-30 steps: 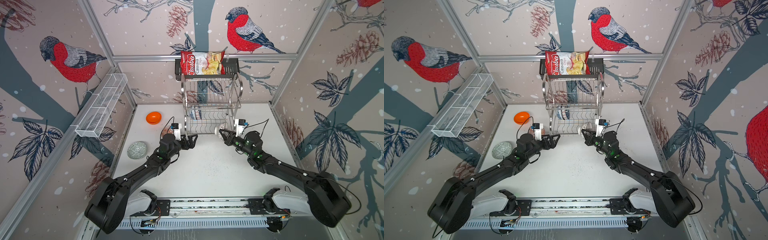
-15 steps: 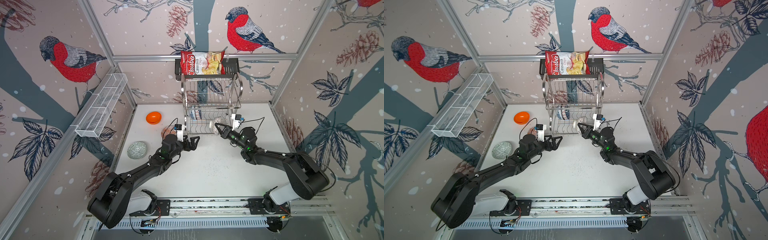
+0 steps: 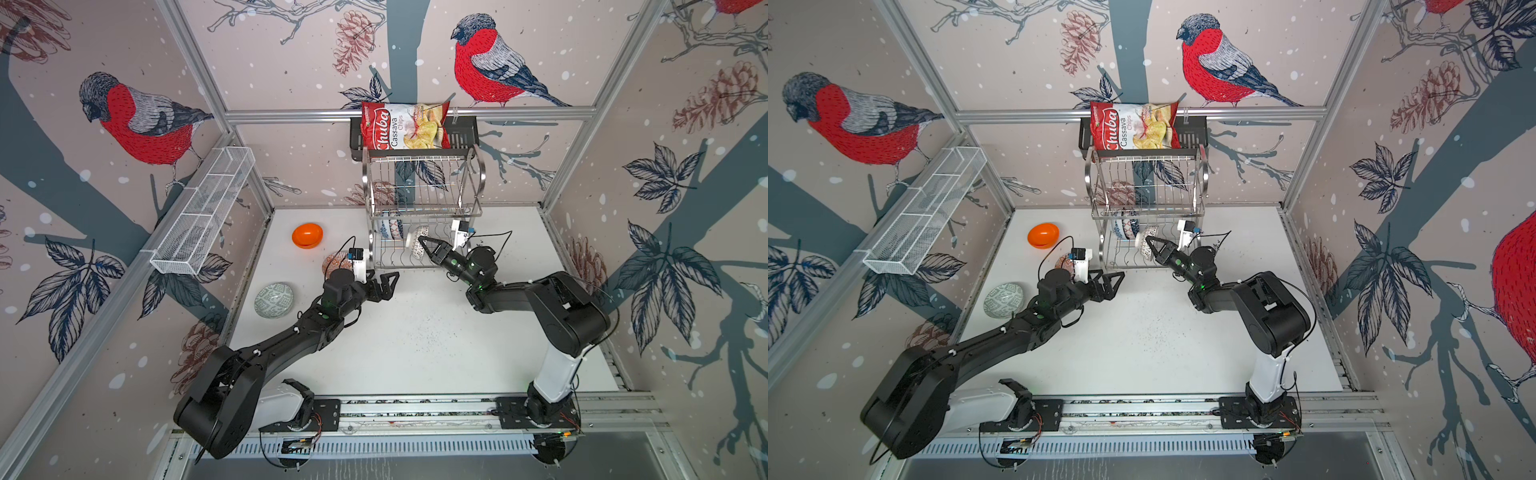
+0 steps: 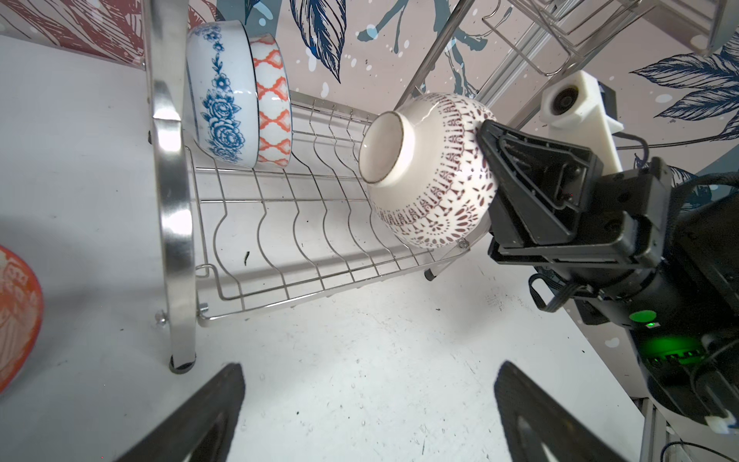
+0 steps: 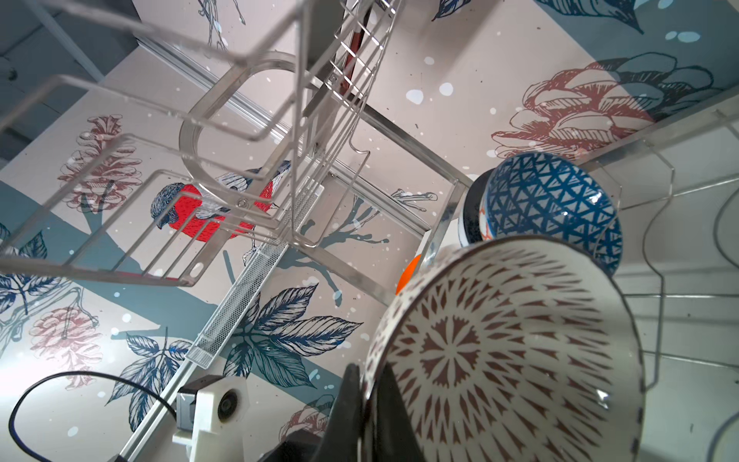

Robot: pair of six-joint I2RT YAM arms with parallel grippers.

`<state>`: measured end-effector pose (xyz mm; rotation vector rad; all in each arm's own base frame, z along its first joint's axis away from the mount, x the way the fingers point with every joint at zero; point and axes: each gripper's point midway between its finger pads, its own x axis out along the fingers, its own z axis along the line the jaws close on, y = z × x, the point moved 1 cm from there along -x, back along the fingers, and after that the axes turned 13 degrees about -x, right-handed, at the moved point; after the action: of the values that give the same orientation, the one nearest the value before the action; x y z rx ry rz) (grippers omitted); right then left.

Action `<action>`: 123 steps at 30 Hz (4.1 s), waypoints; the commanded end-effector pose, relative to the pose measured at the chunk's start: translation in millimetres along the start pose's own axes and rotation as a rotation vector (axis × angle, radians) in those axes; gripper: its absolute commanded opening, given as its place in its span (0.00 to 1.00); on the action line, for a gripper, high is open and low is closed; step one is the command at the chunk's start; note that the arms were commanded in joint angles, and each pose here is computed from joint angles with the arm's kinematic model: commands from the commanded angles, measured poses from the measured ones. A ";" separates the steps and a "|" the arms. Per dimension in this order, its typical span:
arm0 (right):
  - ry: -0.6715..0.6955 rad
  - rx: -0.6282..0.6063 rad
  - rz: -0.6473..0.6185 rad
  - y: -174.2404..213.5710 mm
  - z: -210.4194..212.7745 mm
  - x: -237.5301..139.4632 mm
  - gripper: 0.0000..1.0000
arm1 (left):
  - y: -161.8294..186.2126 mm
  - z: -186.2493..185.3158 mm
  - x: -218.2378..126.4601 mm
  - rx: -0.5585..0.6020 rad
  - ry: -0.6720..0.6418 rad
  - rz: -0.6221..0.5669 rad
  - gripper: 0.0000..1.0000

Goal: Load the bowls into the dish rack
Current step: 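Carry the white bowl with the right gripper into the rack's lower tier, then push the white bowl on edge against the blue bowl with the right gripper, then hold the white bowl upright in the rack with the right gripper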

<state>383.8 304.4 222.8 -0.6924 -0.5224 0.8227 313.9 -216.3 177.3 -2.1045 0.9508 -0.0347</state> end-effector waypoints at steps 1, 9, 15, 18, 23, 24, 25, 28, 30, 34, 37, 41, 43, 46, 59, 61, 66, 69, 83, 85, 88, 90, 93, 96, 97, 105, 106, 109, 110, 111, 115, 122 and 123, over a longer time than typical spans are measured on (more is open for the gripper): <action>-0.094 0.009 -0.088 -20.9 17.8 6.5 0.00 | -6.0 -4.0 0.5 0.019 0.009 -0.020 0.98; -0.070 0.043 -0.107 -21.3 4.6 28.9 0.00 | -5.8 -3.0 0.0 0.026 -0.001 -0.018 0.98; -0.052 0.060 -0.114 -23.0 -6.6 40.0 0.00 | -7.1 -2.6 -1.5 0.029 -0.005 -0.025 0.98; -0.060 0.068 -0.119 -24.2 -9.2 45.9 0.00 | -7.4 -3.1 -1.4 0.029 -0.003 -0.026 0.98; -0.046 0.075 -0.128 -27.9 -19.4 55.1 0.00 | -7.5 -2.2 -0.9 0.029 -0.007 -0.025 0.98; -0.043 0.074 -0.128 -27.6 -21.7 56.1 0.00 | -6.9 -2.2 -1.4 0.029 -0.008 -0.024 0.98; -0.048 0.072 -0.128 -28.3 -22.3 57.9 0.00 | -7.8 -2.0 -1.7 0.030 -0.010 -0.028 0.98; -0.046 0.068 -0.130 -31.3 -27.3 60.9 0.00 | -8.2 -2.7 -2.2 0.031 -0.009 -0.030 0.98; -0.041 0.063 -0.130 -32.0 -31.0 62.0 0.00 | -9.0 -2.9 -2.2 0.031 -0.008 -0.031 0.98; -0.030 0.056 -0.128 -33.8 -40.1 64.3 0.00 | -8.0 -2.6 -1.8 0.030 -0.010 -0.027 0.98; -0.012 0.058 -0.123 -32.9 -47.5 67.7 0.00 | -8.1 -2.1 -1.6 0.031 -0.012 -0.028 0.98; 0.014 0.071 -0.119 -30.0 -57.3 73.0 0.00 | -8.2 -1.8 -1.5 0.030 -0.014 -0.028 0.98; 0.016 0.075 -0.122 -29.2 -61.0 74.8 0.00 | -8.3 -1.5 -1.5 0.031 -0.015 -0.029 0.98; 0.025 0.078 -0.123 -29.6 -64.9 78.7 0.00 | -8.0 -0.5 -1.0 0.031 -0.018 -0.029 0.98; 0.038 0.100 -0.112 -26.9 -82.6 90.1 0.00 | -8.2 -1.8 -0.9 0.031 -0.014 -0.027 0.98; 0.042 0.101 -0.109 -25.5 -85.1 91.7 0.00 | -7.6 -0.7 -1.0 0.031 -0.019 -0.025 0.98; 0.045 0.104 -0.087 -21.5 -90.2 96.7 0.00 | -8.4 -1.0 -0.9 0.034 -0.019 -0.027 0.98; 0.046 0.111 -0.070 -18.7 -94.1 99.4 0.00 | -8.1 -0.3 -0.7 0.034 -0.022 -0.026 0.98; 0.040 0.133 -0.051 -13.8 -106.3 102.8 0.00 | -8.9 -0.3 -0.6 0.037 -0.026 -0.028 0.98; 0.029 0.135 -0.050 -15.3 -105.8 102.5 0.00 | -8.7 -0.1 -0.5 0.037 -0.027 -0.027 0.98; -0.004 0.145 -0.038 -15.7 -103.0 104.2 0.00 | -8.5 0.3 -0.4 0.035 -0.028 -0.026 0.98; -0.007 0.152 -0.046 -17.5 -103.5 103.3 0.00 | -9.1 -0.2 -0.3 0.035 -0.026 -0.027 0.98; -0.017 0.152 -0.051 -19.8 -102.5 103.2 0.00 | -8.6 0.3 -0.1 0.035 -0.028 -0.026 0.98; -0.013 0.150 -0.051 -21.0 -102.3 103.2 0.00 | -9.0 0.2 -0.2 0.035 -0.028 -0.028 0.98; -0.011 0.152 -0.051 -21.0 -103.0 102.6 0.00 | -9.0 0.2 -0.3 0.035 -0.028 -0.027 0.98; 0.004 0.149 -0.044 -20.4 -104.6 101.1 0.01 | -8.8 0.3 -0.3 0.035 -0.028 -0.026 0.98; 0.010 0.149 -0.045 -20.2 -105.7 100.5 0.01 | -8.7 0.1 -0.5 0.035 -0.028 -0.027 0.98; 0.010 0.148 -0.040 -18.5 -104.9 100.2 0.02 | -8.7 -0.3 -0.1 0.035 -0.025 -0.026 0.98; 0.014 0.148 -0.039 -18.5 -105.1 99.8 0.02 | -8.2 0.2 0.2 0.034 -0.027 -0.024 0.98; 0.013 0.145 -0.038 -18.2 -104.1 99.6 0.02 | -8.2 0.2 0.0 0.034 -0.027 -0.024 0.98; 0.019 0.133 -0.033 -20.4 -103.0 99.6 0.03 | -8.8 -0.3 -0.5 0.036 -0.026 -0.027 0.98; 0.036 0.104 -0.017 -22.1 -99.6 100.7 0.05 | -9.3 -1.3 -1.1 0.036 -0.023 -0.027 0.98; 0.038 0.102 -0.013 -22.0 -99.7 100.9 0.05 | -9.9 -1.7 -1.3 0.037 -0.023 -0.030 0.98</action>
<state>521.2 339.2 166.8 -0.5781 -0.3725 0.8335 317.7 -210.5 176.4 -2.0877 0.9065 0.0019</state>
